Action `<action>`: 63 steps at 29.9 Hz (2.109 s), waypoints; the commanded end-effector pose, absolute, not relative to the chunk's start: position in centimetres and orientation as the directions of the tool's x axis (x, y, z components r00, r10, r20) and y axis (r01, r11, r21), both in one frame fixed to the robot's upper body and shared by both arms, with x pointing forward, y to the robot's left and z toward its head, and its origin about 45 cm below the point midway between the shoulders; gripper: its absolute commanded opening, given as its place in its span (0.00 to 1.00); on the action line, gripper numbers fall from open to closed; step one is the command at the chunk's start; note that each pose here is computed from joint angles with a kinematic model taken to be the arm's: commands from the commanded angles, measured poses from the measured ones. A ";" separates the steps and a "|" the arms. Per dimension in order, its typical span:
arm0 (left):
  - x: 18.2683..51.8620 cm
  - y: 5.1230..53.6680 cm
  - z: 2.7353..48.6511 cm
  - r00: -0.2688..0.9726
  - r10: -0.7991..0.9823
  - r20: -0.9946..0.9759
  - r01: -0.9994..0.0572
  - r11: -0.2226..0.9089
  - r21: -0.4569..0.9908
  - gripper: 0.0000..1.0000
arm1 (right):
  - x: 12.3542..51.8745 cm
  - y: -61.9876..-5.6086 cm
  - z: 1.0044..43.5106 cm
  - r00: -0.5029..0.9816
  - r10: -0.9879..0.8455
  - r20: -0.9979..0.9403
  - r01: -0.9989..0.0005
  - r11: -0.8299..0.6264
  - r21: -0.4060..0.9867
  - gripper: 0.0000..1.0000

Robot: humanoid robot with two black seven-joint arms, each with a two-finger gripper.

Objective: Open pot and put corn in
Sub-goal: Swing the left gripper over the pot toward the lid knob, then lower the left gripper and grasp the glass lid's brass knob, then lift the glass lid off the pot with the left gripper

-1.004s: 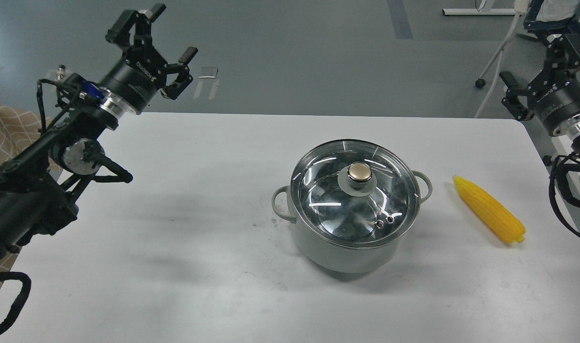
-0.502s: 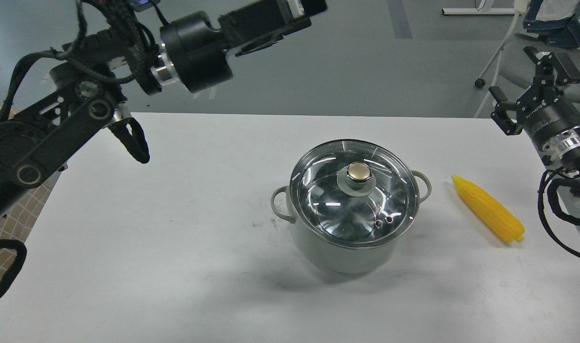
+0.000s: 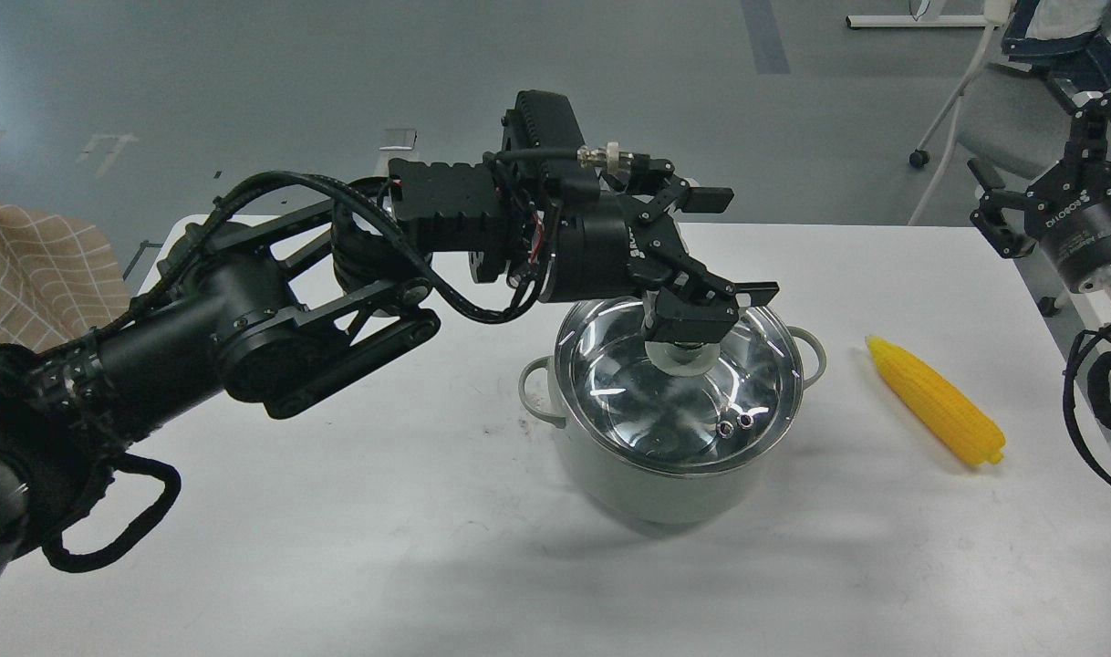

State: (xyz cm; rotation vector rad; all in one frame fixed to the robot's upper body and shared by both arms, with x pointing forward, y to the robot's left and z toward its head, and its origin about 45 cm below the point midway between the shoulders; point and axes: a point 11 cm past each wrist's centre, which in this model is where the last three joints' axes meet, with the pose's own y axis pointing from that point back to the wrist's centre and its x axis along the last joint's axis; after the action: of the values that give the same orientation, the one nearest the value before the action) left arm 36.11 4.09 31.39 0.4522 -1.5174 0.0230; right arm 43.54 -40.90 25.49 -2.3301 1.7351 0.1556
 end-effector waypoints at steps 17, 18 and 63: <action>36.3 4.6 24.7 0.161 -0.369 0.915 -0.287 0.870 0.401 0.94 | 43.2 -40.7 25.2 0.297 -0.926 -0.234 -0.954 -0.275 -0.123 1.00; 36.2 4.6 24.5 0.165 -0.372 0.914 -0.285 0.869 0.405 0.93 | 43.2 -40.7 25.2 0.296 -0.926 -0.235 -0.954 -0.275 -0.122 1.00; 38.3 18.3 35.4 0.004 -0.482 0.876 -0.448 0.782 0.432 0.11 | 42.7 -40.9 24.5 0.287 -0.924 -0.251 -0.957 -0.266 -0.117 1.00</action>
State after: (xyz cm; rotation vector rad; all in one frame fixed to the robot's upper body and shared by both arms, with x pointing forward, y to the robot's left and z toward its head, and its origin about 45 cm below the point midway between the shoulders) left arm 38.78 13.33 34.49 0.6958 -1.6612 -0.0628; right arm 42.69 -40.92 24.50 -2.3123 1.7307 0.1922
